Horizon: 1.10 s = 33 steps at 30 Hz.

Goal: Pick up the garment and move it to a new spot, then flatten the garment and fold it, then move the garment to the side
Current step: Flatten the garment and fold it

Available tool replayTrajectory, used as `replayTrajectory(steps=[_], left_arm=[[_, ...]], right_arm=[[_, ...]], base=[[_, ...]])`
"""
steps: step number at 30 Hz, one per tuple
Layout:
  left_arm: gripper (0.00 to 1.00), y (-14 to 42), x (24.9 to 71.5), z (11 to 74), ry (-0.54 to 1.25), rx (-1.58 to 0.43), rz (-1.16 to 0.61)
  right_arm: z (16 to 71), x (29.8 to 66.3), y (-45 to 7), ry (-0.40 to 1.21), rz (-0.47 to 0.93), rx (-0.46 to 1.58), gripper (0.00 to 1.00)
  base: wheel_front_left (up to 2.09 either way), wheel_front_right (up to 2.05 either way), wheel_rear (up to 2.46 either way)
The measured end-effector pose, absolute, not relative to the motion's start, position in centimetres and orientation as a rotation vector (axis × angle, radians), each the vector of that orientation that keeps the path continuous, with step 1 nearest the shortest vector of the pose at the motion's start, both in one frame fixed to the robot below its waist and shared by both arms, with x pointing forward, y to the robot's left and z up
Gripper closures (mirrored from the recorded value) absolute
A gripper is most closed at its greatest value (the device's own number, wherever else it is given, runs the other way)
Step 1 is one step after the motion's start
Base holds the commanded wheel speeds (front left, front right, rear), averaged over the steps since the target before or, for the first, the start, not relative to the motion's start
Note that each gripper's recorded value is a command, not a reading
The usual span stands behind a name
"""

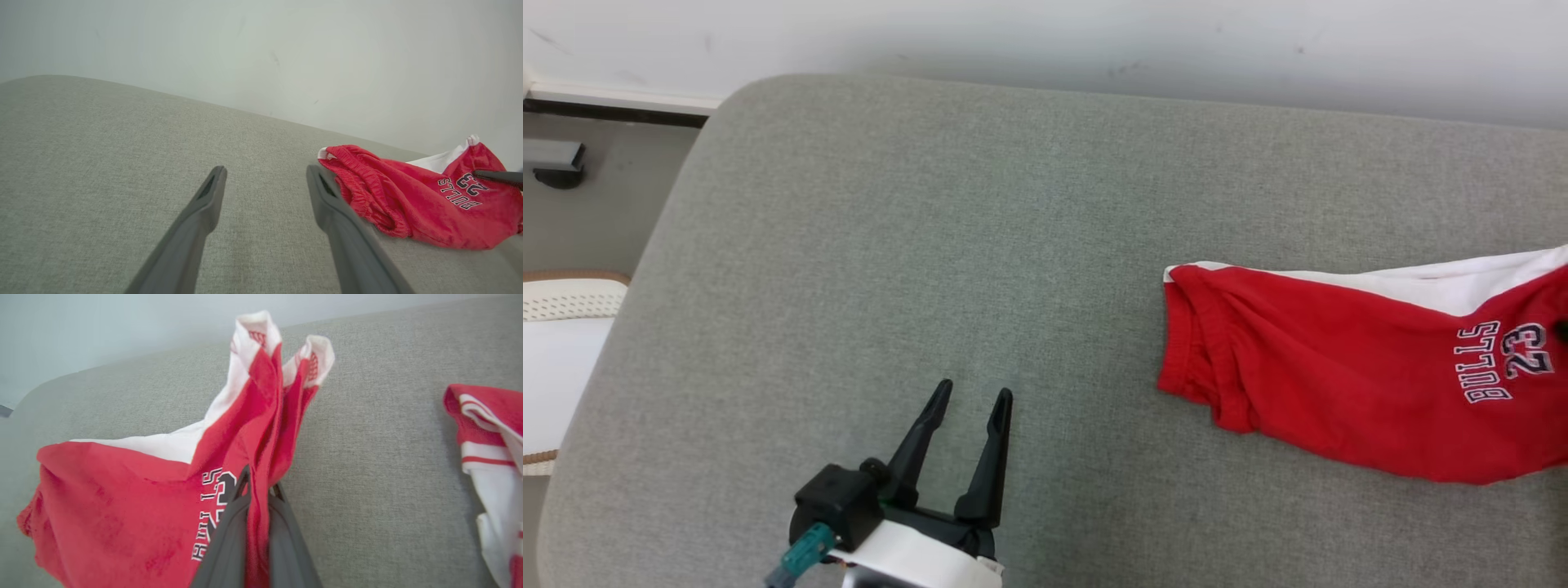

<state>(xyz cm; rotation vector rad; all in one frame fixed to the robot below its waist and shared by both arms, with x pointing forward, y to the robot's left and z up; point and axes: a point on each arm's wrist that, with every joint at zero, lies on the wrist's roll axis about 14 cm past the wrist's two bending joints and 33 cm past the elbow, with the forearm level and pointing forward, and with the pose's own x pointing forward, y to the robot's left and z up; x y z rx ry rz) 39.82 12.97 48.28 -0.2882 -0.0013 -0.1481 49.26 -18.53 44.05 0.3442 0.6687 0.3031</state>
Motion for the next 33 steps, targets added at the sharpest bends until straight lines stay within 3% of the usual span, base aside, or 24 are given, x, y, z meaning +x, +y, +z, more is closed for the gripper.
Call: replayTrajectory(steps=[14, 20, 27, 28, 29, 30, 31, 33], left_arm=[[0.0, 13.0, 39.0, 48.6, -0.003, -0.315, -0.136], [0.0, 13.4, 38.4, 48.6, 0.001, -0.324, -0.118], [0.0, 14.0, 37.8, 48.5, 0.005, -0.329, -0.093], [0.0, 13.9, 37.8, 48.5, 0.006, -0.329, -0.093], [0.0, 13.9, 37.7, 48.4, 0.007, -0.33, -0.093], [0.0, 13.9, 37.7, 48.4, 0.008, -0.33, -0.095], [0.0, 13.8, 37.7, 48.4, 0.008, -0.33, -0.096], [0.0, 13.8, 37.7, 48.4, 0.007, -0.331, -0.098]], right_arm=[[47.4, 46.8, -3.0, 0.68, 0.658, 0.332, 1.0], [46.4, 46.2, 1.0, 0.697, 0.696, 0.291, 1.0], [45.6, 46.2, 2.0, 0.69, 0.674, 0.263, 1.0], [45.4, 46.3, 1.9, 0.684, 0.664, 0.254, 0.87], [45.3, 46.3, 1.9, 0.681, 0.658, 0.25, 0.64], [45.4, 46.4, 1.9, 0.671, 0.653, 0.257, 0.24], [45.3, 46.4, 1.8, 0.666, 0.646, 0.263, 0.0], [45.2, 46.3, 1.7, 0.66, 0.64, 0.264, 0.0]], base=[[0.0, 0.0, 0.0], [0.0, 0.0, 0.0], [0.0, 0.0, 0.0], [0.0, 0.0, 0.0], [0.0, 0.0, 0.0], [0.0, 0.0, 0.0], [0.0, 0.0, 0.0], [0.0, 0.0, 0.0]])
